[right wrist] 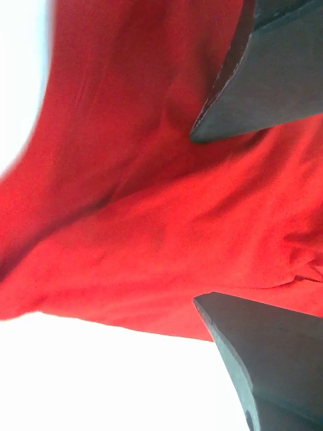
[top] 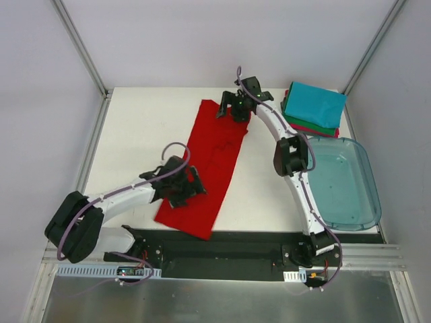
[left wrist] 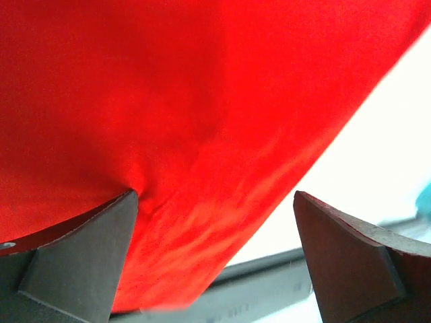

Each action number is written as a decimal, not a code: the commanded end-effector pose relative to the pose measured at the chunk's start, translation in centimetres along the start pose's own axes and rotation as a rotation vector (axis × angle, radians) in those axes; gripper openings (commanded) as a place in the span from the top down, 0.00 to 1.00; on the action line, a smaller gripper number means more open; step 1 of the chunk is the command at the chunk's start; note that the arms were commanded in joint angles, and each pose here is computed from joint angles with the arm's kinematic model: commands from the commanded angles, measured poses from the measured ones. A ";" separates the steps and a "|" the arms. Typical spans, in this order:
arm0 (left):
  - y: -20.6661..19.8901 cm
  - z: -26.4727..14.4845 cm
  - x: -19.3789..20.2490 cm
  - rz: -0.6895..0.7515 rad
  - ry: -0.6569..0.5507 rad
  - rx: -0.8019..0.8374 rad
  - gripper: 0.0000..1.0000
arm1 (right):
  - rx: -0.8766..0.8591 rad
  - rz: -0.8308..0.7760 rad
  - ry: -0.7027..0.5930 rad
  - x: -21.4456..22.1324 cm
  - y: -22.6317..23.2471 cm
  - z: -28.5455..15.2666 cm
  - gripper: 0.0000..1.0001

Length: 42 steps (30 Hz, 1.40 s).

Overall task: Fold and stack the t-shirts
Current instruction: Rotate the tshirt 90 degrees

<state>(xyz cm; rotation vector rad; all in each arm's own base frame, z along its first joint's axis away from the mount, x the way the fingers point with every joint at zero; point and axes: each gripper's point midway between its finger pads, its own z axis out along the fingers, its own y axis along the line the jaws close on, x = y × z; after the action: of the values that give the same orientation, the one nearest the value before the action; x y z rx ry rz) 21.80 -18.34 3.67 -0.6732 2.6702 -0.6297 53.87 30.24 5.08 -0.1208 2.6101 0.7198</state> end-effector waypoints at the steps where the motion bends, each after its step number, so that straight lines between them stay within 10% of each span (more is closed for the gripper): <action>1: -3.3 -1.8 4.6 0.006 0.047 0.041 0.01 | -0.218 0.057 -0.177 -5.6 1.4 -3.6 0.04; 7: -7.5 -7.2 3.1 0.131 -0.087 0.254 0.01 | -0.120 -0.214 -0.284 -7.1 7.4 -13.7 0.04; 14: -1.0 -9.2 1.9 0.216 -0.194 0.094 0.01 | 0.121 -0.319 -0.096 4.9 5.4 -18.2 0.04; 24: 3.3 -8.3 2.8 0.226 -0.160 0.006 0.01 | 0.224 -0.261 0.138 23.7 6.2 -13.4 0.04; 42: 2.1 -6.4 5.0 0.271 -0.005 0.064 0.01 | 0.375 -0.221 0.249 20.0 -2.1 -7.7 0.04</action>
<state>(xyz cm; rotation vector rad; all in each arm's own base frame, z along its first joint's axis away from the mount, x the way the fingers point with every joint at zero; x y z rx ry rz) 13.99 -14.81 6.07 -0.3924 2.6562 -0.4878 30.46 28.48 2.39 -0.4040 2.8537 0.2302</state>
